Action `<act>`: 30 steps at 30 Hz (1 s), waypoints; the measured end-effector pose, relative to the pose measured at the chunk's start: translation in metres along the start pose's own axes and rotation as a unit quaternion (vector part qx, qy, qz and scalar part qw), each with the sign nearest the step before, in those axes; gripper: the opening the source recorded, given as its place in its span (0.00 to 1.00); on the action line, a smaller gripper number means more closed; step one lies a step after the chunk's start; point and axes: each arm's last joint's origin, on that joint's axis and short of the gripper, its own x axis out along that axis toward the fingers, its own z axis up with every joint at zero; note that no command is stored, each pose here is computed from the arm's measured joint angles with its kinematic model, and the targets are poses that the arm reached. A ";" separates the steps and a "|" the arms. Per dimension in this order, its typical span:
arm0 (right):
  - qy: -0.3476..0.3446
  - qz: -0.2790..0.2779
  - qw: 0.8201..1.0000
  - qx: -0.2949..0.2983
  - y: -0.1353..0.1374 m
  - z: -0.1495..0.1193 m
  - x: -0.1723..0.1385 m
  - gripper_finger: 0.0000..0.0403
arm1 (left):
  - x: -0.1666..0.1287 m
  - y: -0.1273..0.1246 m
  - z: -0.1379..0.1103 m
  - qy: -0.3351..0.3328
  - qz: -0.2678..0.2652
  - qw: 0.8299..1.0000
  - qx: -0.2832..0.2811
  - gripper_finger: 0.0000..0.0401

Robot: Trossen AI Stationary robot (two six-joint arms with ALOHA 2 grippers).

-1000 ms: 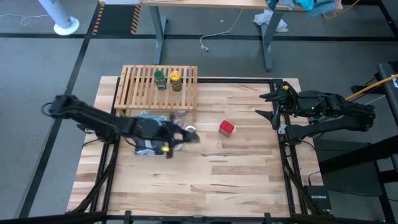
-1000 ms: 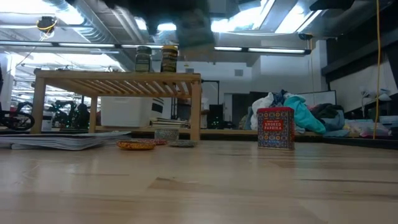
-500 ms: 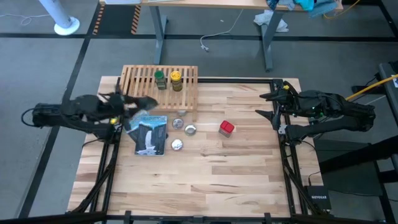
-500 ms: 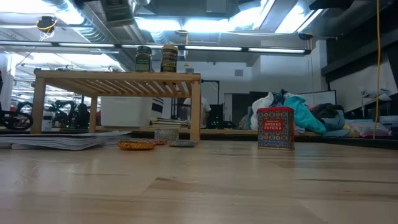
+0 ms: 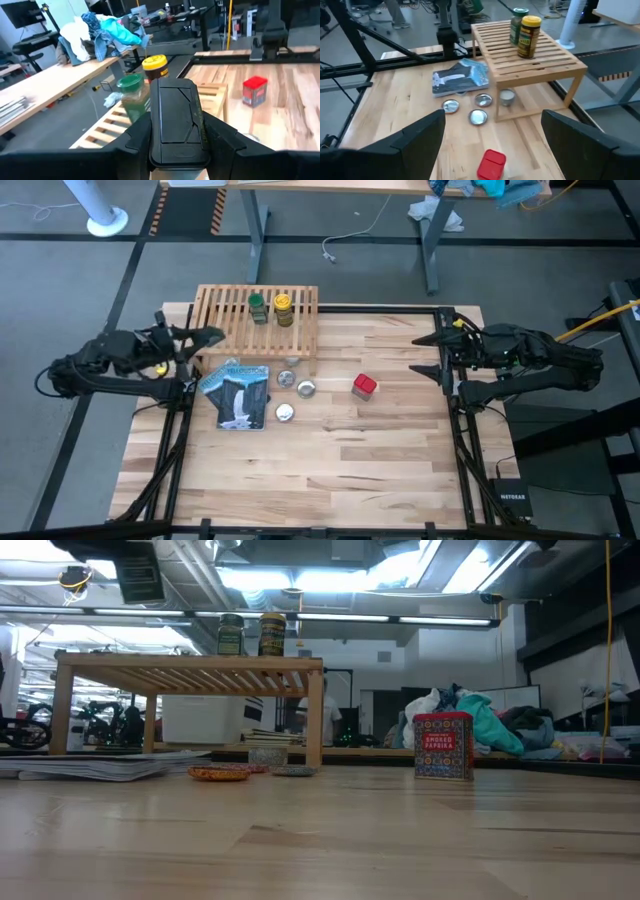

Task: Shelf spices
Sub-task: Put the black seasoning can on the shelf

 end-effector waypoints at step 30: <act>-0.002 0.000 1.000 -0.011 0.007 0.009 0.028 0.83 | -0.042 0.036 -0.018 -0.028 -0.100 0.993 -0.057 0.29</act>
